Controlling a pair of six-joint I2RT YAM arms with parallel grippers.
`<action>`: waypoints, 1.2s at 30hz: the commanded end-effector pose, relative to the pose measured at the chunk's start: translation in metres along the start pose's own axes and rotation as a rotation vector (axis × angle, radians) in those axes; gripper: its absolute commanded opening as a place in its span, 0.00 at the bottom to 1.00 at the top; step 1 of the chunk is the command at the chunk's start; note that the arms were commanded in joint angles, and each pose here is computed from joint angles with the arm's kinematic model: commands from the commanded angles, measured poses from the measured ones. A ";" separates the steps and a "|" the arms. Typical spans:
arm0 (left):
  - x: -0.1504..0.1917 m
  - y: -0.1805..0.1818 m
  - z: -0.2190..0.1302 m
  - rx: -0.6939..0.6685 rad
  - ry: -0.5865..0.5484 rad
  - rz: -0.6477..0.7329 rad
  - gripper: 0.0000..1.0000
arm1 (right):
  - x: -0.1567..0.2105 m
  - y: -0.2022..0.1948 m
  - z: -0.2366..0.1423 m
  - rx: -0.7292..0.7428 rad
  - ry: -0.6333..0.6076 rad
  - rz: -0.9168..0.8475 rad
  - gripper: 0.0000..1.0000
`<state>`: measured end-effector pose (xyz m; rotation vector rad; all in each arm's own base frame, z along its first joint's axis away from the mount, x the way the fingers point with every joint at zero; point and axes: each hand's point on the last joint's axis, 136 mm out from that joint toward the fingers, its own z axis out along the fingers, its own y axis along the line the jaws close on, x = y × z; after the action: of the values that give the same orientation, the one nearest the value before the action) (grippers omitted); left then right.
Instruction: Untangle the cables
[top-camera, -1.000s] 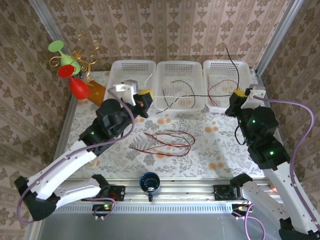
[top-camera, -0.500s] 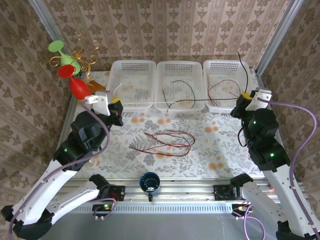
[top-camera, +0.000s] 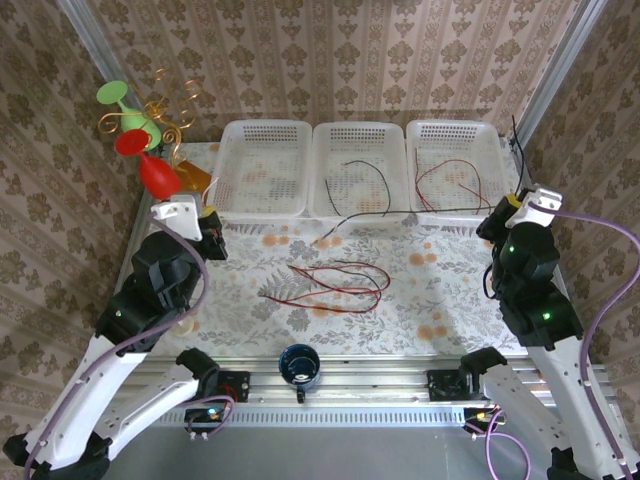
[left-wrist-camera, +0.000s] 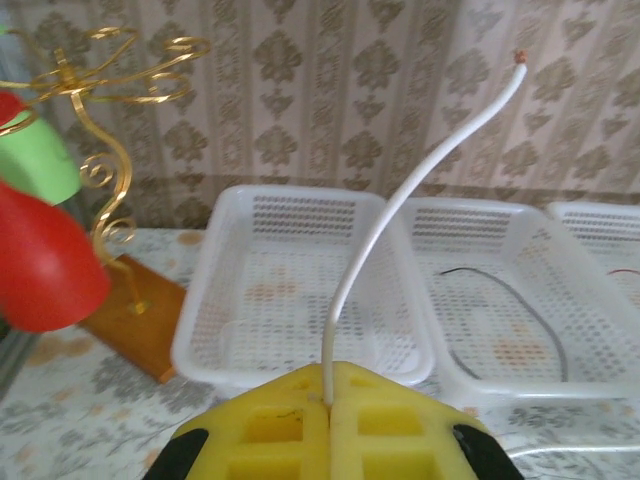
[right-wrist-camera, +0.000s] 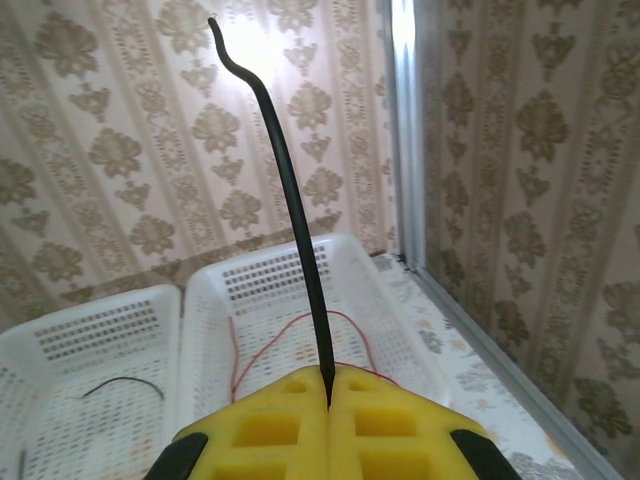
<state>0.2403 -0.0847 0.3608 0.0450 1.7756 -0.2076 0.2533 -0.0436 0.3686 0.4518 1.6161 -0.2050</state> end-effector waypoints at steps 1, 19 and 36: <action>0.001 0.032 -0.009 -0.141 0.020 0.036 0.00 | 0.003 -0.032 -0.001 0.180 -0.004 -0.003 0.00; 0.028 0.078 -0.024 -0.310 -0.073 -0.118 0.00 | 0.015 -0.065 0.002 0.346 0.013 -0.004 0.00; 0.055 0.024 0.024 -0.077 0.031 -0.211 0.00 | -0.124 0.079 -0.020 -0.478 -0.245 0.252 0.00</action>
<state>0.2529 -0.0620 0.2962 -0.1756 1.8399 -0.2115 0.2753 -0.0152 0.4375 0.3594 1.4843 0.0858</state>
